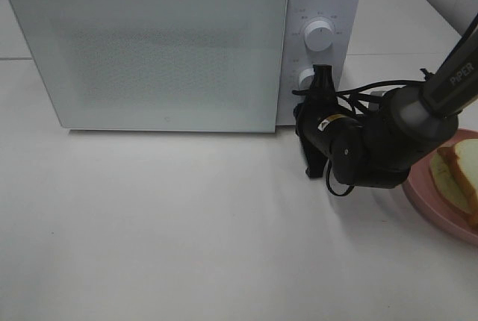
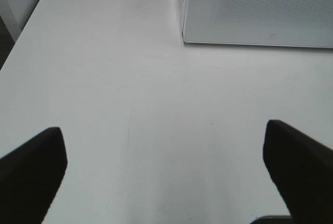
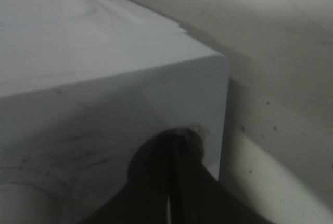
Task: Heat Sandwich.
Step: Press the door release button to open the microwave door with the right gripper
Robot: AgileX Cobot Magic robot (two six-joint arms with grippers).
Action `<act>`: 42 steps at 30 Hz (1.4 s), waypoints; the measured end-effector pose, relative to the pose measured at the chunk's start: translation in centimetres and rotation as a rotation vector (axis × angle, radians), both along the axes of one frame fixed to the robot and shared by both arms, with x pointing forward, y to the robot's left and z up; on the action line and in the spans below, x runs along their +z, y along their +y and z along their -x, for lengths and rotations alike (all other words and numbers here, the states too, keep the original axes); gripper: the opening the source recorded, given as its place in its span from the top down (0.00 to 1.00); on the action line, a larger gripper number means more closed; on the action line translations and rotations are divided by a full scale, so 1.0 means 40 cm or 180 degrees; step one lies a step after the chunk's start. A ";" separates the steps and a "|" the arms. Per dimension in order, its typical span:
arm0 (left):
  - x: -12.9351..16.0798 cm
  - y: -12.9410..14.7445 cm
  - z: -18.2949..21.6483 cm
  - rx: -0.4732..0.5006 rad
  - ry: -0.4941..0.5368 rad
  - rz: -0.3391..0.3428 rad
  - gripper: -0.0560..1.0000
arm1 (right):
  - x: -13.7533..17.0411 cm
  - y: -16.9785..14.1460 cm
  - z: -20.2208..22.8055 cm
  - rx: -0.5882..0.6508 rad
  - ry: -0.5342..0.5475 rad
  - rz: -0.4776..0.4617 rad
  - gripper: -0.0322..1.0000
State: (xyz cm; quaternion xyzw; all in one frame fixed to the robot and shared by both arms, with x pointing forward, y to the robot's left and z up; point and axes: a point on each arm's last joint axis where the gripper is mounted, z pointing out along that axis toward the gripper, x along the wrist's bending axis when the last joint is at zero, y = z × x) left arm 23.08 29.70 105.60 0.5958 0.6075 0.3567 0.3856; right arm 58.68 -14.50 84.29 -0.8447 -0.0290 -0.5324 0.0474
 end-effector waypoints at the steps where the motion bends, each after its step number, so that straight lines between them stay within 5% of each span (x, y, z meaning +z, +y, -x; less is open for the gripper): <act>1: 0.000 0.000 0.000 0.0000 0.0000 0.0000 0.03 | 0.000 0.001 0.000 -0.0011 0.0000 0.0005 0.96; 42: 0.000 0.000 0.000 0.0000 0.0000 0.0000 0.03 | 0.022 -0.008 0.016 0.0027 0.0147 -0.0028 0.96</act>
